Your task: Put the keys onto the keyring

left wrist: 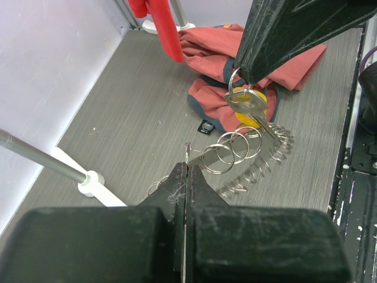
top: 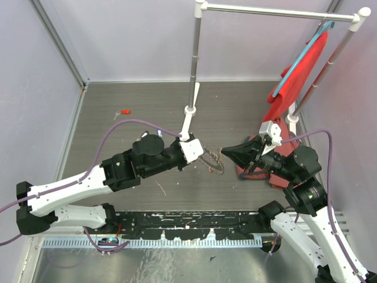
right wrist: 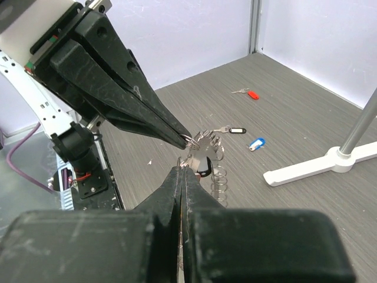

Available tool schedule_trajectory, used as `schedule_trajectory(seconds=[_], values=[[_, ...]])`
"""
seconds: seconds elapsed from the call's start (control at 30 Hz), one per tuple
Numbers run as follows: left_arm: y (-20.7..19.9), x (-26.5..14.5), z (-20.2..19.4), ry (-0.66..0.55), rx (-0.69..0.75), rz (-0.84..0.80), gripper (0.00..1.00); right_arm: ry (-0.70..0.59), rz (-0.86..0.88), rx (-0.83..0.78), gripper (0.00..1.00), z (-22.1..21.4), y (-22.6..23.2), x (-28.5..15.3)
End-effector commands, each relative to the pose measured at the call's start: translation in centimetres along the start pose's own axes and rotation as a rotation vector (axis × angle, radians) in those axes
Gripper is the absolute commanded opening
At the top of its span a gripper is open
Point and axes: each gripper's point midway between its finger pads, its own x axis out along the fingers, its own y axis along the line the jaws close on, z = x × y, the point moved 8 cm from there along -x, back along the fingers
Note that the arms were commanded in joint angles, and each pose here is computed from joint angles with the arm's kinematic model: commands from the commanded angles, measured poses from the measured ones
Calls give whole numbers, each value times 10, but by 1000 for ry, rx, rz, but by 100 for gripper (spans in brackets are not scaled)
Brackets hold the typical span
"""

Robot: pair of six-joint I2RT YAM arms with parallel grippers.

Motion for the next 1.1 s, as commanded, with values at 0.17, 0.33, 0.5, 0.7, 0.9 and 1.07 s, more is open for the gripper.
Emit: schedule_trajectory(seconds=[0.17, 0.33, 0.5, 0.7, 0.9, 1.07], values=[[-5, -11, 21, -105, 38, 21, 0, -33, 137, -111, 1, 22, 9, 5], [-12, -9, 22, -89, 41, 42, 0, -9, 172, -108, 1, 20, 7, 11], [-8, -8, 22, -93, 26, 88, 0, -21, 153, -118, 1, 18, 9, 6], [-12, -4, 20, -88, 0, 81, 0, -30, 152, -103, 1, 14, 8, 6], [-12, -4, 22, -95, -6, 79, 0, -17, 152, -95, 1, 14, 5, 10], [-11, -4, 22, -95, -8, 79, 0, -7, 166, -83, 1, 12, 4, 13]])
